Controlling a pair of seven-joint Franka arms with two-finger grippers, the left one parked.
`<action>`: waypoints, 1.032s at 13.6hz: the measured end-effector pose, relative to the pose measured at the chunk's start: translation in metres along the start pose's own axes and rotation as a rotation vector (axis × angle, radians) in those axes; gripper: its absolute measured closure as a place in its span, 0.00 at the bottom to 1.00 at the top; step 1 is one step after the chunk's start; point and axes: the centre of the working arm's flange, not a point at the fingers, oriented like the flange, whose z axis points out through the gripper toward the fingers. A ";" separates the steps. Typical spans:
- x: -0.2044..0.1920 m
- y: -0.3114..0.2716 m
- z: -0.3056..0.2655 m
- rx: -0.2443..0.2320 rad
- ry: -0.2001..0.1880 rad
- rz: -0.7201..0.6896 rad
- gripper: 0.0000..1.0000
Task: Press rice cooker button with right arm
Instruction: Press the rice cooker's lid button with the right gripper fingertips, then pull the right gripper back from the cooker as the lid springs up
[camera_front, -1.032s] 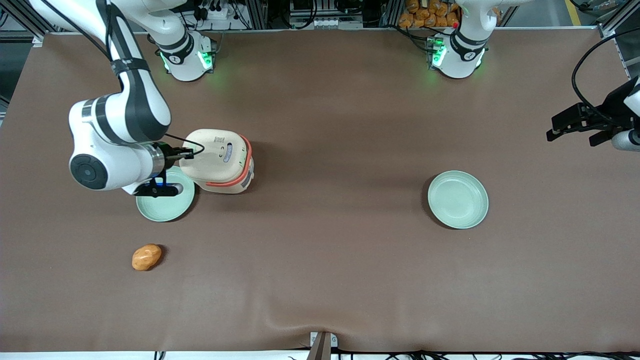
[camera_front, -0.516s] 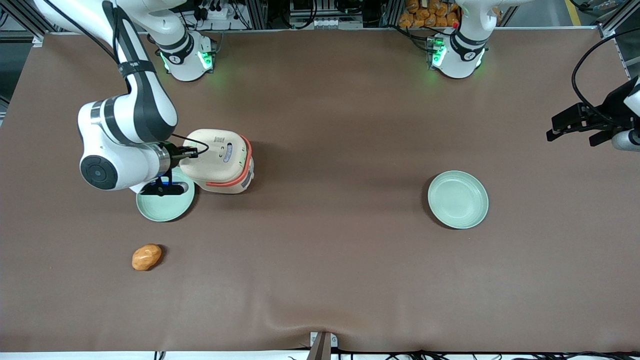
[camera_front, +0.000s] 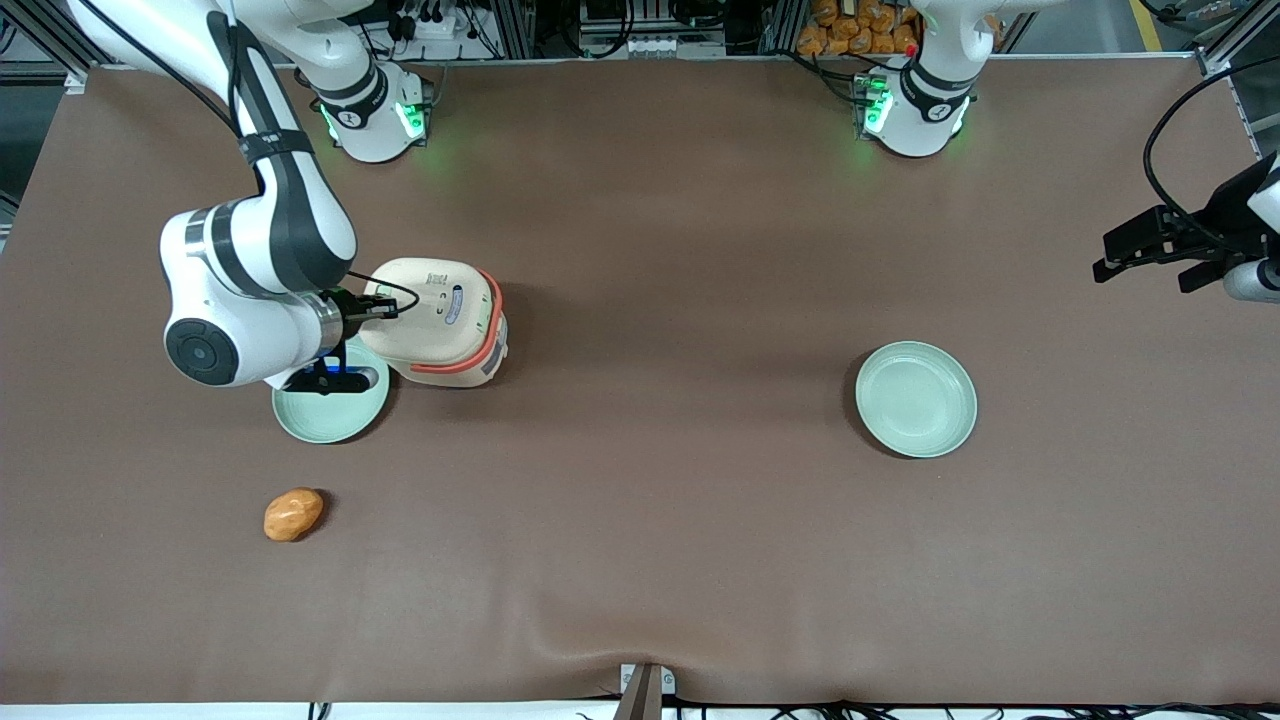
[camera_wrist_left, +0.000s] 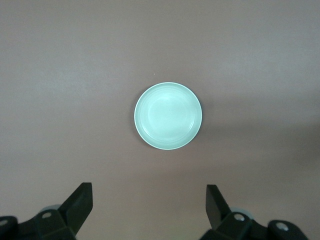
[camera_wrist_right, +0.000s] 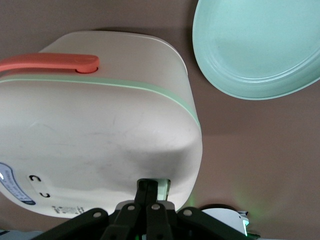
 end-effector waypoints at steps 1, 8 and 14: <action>0.000 0.003 0.000 0.002 -0.002 0.004 0.99; -0.012 -0.005 -0.038 0.001 -0.004 -0.015 0.99; -0.045 0.006 -0.122 0.026 0.128 -0.020 0.62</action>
